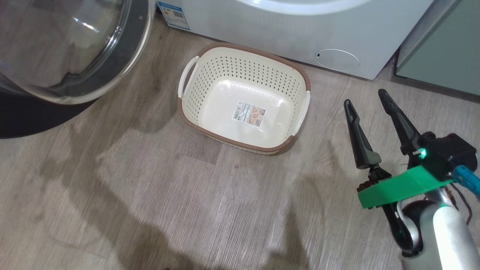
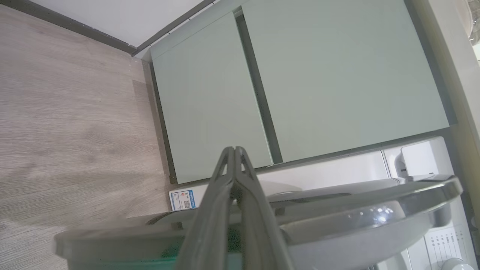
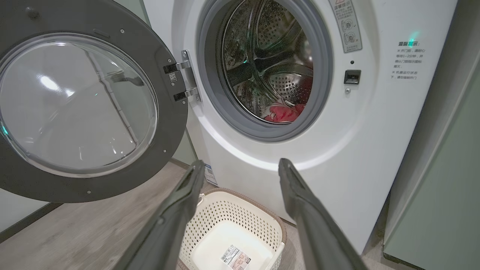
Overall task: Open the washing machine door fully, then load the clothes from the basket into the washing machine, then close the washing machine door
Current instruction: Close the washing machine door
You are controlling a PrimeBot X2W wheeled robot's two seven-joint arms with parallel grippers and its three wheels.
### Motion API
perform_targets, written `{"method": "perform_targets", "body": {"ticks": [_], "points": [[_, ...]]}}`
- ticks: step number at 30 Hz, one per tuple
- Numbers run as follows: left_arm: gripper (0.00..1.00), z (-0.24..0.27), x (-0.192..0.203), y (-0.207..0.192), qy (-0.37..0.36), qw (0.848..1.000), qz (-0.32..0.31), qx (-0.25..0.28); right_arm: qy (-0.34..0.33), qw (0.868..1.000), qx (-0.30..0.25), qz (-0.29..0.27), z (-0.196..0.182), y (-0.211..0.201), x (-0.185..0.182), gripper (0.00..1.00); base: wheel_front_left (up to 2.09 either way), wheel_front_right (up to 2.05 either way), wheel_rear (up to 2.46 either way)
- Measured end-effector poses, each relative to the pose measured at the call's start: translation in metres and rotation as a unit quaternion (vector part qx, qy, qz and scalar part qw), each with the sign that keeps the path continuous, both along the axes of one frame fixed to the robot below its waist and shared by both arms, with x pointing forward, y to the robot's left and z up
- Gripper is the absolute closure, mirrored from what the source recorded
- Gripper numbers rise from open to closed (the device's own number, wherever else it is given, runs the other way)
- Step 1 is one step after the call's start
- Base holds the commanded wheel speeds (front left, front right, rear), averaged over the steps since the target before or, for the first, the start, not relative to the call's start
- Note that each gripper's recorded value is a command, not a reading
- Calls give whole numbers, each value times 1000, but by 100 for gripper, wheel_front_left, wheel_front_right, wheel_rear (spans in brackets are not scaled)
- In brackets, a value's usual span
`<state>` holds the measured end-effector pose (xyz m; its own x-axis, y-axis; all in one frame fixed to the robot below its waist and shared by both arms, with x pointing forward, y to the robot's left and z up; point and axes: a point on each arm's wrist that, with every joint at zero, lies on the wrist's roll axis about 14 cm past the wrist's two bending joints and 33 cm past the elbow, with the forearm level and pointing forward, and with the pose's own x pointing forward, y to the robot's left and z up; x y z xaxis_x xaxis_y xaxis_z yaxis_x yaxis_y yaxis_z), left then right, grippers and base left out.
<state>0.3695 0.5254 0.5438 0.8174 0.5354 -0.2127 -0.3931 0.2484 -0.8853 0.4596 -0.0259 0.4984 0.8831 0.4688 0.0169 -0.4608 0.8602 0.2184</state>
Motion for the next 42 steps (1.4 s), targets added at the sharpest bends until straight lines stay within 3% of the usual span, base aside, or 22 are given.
{"method": "perform_targets", "body": {"ticks": [12,25,30,42], "points": [[100,9,4,-37,-7,993,-117,-11,-14,1000,6,-2,9,0,-1,0,0,0,0],[100,13,1,-119,-41,956,-288,-34,-30,999,17,-6,22,-2,-5,0,0,0,0],[100,19,4,-160,-45,930,-365,-22,-39,999,26,-16,28,-9,-7,0,0,0,0],[100,22,21,-266,-67,845,-529,-35,-47,996,31,-73,34,-52,-23,0,0,0,0]]}}
